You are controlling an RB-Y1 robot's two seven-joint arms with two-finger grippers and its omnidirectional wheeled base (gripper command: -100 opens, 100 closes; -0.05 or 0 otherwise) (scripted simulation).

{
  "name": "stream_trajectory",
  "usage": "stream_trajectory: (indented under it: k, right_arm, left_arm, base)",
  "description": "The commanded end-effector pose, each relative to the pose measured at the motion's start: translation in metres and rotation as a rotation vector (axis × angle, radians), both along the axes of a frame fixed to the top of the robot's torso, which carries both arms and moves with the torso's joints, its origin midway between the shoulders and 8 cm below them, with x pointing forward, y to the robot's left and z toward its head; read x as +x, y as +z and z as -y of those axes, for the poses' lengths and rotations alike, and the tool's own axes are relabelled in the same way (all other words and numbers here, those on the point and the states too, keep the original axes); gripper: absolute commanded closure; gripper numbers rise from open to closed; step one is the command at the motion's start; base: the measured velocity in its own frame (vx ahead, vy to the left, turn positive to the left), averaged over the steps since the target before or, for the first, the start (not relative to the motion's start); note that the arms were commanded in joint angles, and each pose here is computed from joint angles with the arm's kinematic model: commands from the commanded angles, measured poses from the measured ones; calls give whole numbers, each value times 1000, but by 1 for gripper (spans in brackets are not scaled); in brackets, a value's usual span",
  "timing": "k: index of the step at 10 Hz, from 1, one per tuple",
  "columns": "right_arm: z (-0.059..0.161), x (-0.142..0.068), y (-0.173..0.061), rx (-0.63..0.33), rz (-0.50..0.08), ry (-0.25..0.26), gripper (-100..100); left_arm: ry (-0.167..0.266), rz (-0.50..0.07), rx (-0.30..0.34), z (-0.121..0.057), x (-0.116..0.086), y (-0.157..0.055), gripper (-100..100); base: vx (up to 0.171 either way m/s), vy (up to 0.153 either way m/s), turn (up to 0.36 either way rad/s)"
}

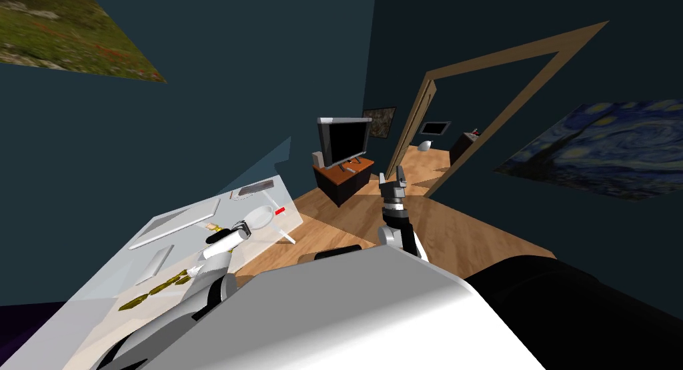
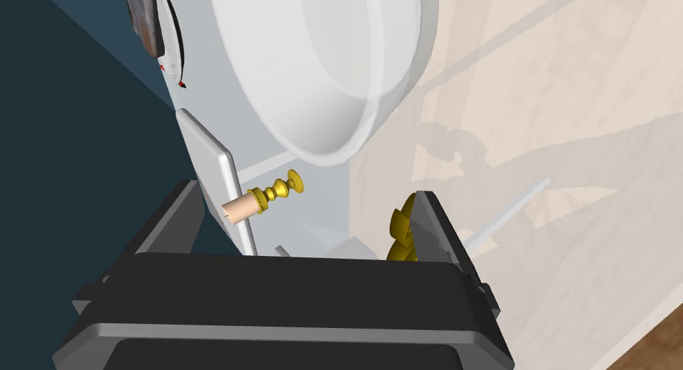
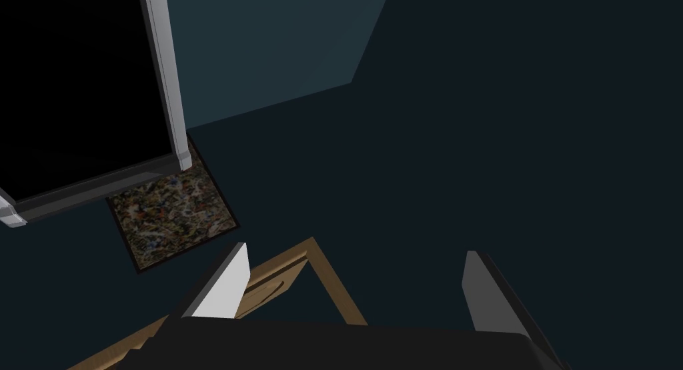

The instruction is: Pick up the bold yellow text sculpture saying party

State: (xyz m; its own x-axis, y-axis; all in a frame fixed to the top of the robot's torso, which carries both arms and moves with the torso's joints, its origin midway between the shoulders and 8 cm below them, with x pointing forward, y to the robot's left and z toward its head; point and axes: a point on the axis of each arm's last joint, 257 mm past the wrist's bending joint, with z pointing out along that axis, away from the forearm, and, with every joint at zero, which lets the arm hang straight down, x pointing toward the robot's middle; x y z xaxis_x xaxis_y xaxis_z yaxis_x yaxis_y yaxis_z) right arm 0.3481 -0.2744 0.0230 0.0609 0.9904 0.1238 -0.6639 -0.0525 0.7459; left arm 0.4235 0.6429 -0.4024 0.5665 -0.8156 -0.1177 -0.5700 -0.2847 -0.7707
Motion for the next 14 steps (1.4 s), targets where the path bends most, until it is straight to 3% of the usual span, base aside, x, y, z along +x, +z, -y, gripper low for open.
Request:
stream_trajectory:
  k: [1,14]
  right_arm:
    - [0,0,0,0,0,0,0]
    - [0,0,0,0,0,0,0]
  left_arm:
    - [4,-21,-21,-2,0,2,-100]
    - [38,-234,-213,13,-37,-19,-100]
  base:
    - [8,2,-13]
    - [2,46,-14]
